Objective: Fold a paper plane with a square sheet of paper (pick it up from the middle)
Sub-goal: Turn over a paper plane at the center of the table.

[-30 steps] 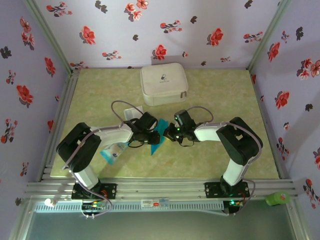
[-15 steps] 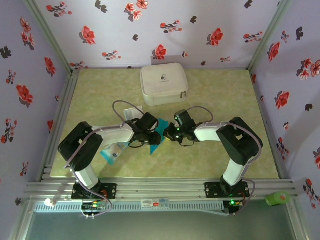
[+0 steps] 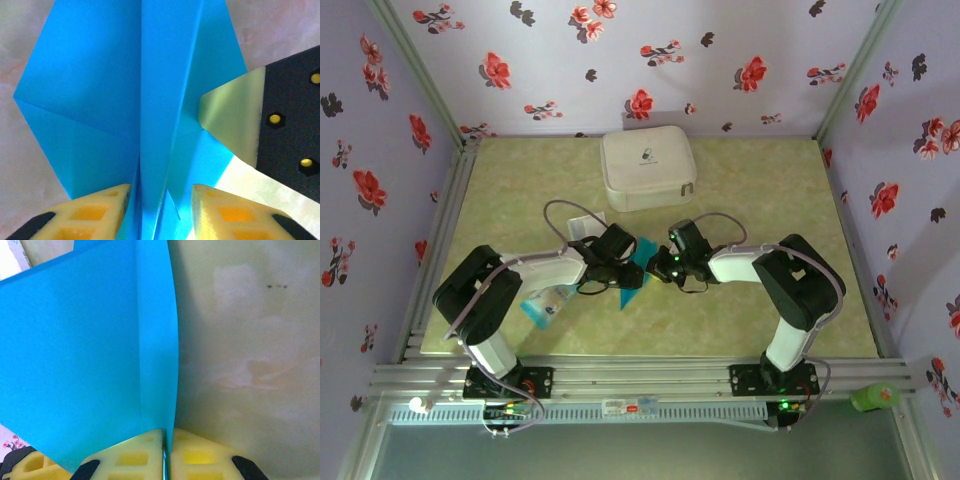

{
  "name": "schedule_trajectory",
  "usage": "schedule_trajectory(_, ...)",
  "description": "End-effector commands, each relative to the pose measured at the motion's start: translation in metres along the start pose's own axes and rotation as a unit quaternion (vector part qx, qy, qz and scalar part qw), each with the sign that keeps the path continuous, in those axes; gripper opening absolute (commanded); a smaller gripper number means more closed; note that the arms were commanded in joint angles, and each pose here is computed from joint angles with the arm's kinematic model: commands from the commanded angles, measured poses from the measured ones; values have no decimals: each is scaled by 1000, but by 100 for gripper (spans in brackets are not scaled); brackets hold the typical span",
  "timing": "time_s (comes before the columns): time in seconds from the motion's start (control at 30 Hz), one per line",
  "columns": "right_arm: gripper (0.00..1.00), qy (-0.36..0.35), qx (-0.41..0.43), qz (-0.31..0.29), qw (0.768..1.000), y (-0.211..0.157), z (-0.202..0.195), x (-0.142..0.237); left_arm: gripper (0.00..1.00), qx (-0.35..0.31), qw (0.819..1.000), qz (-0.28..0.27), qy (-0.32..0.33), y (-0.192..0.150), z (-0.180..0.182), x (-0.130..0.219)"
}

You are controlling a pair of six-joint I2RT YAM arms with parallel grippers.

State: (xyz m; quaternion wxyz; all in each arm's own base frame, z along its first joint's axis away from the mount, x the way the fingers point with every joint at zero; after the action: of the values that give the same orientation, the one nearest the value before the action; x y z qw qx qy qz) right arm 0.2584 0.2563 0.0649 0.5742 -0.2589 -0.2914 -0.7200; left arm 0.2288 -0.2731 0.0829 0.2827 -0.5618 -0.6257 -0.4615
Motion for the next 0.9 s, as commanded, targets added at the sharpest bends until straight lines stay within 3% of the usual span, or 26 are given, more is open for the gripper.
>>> schedule_trajectory(0.0, 10, 14, 7, -7, 1000, 2, 10, 3, 33, -18, 1000, 18, 16, -6, 2, -5)
schedule_trajectory(0.67, 12, 12, 8, -6, 1000, 3, 9, 2, 14, -28, 999, 18, 34, -4, 0, -8)
schedule_trajectory(0.87, 22, 12, 13, -11, 1000, 4, 10, 6, 10, -30, 998, 17, 47, -3, -1, -9)
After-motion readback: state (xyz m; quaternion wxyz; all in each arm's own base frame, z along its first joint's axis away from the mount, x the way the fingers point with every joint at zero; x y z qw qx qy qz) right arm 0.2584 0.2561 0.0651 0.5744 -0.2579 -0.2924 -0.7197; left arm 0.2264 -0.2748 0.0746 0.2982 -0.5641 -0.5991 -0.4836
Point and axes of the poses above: each hand's point on the last joint's axis, 136 mm out from that joint toward the fingers, its own x axis back along the fingers, its own z axis along the line the jaws close on, y = z × x, the point moved 6 cm from there along x, back along the fingers, and after that the axes turned 9 degrees about x, right-handed, at the moved point
